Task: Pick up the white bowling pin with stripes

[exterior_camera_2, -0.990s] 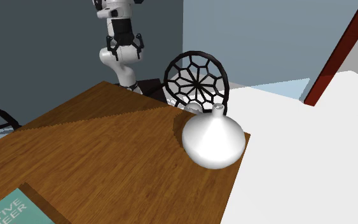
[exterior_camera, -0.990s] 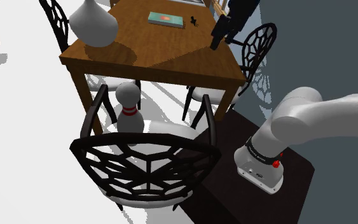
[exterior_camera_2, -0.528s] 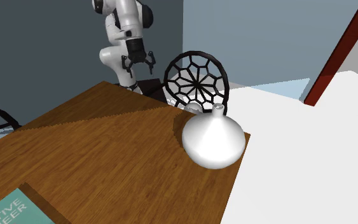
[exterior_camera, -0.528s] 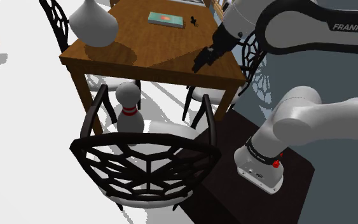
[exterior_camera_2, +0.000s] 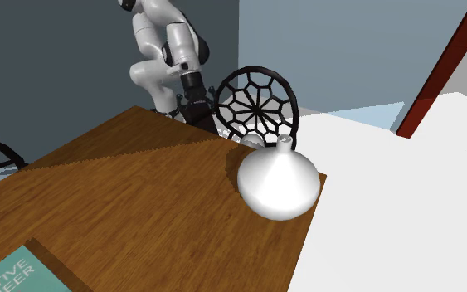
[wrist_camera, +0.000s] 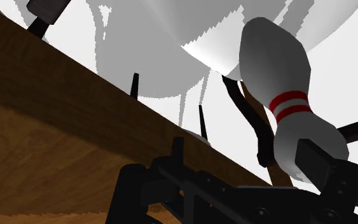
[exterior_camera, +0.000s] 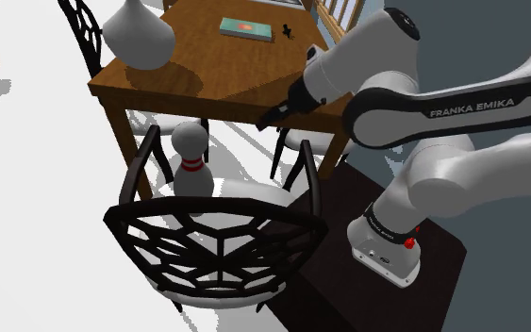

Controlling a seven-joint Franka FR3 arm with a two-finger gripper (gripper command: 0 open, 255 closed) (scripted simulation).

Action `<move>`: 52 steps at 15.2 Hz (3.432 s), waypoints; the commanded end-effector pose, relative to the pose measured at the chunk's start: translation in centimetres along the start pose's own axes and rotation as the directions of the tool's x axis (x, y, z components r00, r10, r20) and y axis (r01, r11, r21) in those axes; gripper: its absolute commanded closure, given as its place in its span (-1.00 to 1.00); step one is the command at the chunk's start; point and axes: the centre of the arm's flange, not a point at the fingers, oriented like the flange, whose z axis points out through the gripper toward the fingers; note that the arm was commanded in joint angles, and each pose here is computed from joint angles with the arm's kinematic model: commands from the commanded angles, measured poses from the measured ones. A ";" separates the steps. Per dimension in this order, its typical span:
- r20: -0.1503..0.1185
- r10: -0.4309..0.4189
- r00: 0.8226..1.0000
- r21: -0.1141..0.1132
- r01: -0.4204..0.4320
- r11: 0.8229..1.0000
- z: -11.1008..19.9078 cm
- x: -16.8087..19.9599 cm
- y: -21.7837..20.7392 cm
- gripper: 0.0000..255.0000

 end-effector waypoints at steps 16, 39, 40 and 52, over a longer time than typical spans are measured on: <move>-0.514 -0.011 0.858 0.116 0.082 0.990 21.3 -3.2 -10.8 -1.00; -0.537 -0.010 0.844 0.120 0.088 0.989 24.8 -4.7 -11.3 1.00; -0.537 -0.010 0.844 0.120 0.088 0.989 24.4 -4.4 -11.3 1.00; -0.537 -0.010 0.844 0.120 0.088 0.989 19.2 -0.8 -11.7 1.00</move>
